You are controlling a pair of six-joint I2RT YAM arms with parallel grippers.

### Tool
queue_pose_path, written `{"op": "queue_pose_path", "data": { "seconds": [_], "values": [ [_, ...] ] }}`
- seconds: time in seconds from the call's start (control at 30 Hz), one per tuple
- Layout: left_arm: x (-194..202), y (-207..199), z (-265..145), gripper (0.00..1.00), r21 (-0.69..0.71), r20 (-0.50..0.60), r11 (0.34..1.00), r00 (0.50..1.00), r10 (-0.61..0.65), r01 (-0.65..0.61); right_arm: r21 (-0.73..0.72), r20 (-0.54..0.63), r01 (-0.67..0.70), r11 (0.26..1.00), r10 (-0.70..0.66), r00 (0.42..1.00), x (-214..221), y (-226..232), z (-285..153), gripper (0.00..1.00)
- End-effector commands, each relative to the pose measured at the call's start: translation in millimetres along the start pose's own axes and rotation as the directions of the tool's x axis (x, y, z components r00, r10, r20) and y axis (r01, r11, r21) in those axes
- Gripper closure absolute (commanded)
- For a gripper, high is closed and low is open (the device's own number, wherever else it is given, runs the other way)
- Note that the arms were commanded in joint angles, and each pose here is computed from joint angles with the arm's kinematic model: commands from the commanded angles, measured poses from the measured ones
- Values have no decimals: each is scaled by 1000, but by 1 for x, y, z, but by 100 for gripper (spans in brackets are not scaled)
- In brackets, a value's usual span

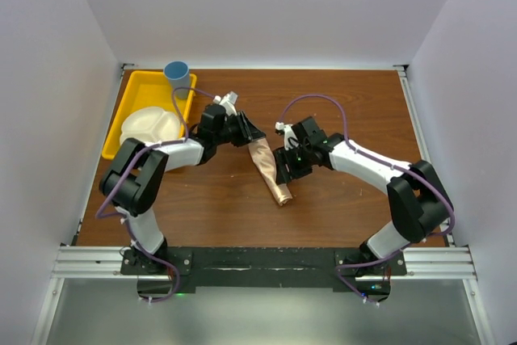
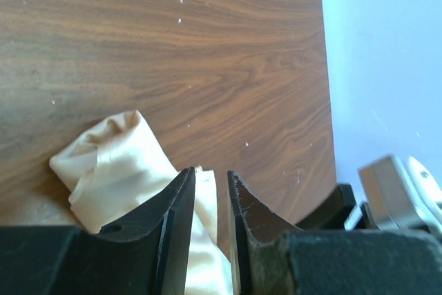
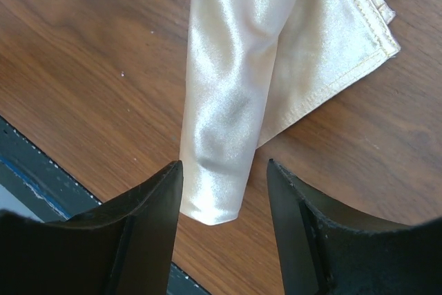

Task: Fold the napkin, place the utensils inside, and roll it up
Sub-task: Roll the napkin with the utensil

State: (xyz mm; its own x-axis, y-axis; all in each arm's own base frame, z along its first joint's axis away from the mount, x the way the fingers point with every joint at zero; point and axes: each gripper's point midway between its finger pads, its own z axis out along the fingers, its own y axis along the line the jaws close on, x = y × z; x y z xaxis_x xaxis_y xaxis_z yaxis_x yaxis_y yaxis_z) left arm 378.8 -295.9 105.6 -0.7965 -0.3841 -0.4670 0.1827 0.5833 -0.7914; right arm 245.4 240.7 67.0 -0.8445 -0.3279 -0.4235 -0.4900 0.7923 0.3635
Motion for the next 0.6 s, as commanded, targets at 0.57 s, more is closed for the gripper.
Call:
{"op": "queue_pose_path", "data": {
  "seconds": [0.57],
  "values": [
    [-32, 8, 22, 69, -126, 1, 983, 991, 133, -132, 248, 43, 49, 967, -61, 997, -9, -38, -17, 43]
  ]
}}
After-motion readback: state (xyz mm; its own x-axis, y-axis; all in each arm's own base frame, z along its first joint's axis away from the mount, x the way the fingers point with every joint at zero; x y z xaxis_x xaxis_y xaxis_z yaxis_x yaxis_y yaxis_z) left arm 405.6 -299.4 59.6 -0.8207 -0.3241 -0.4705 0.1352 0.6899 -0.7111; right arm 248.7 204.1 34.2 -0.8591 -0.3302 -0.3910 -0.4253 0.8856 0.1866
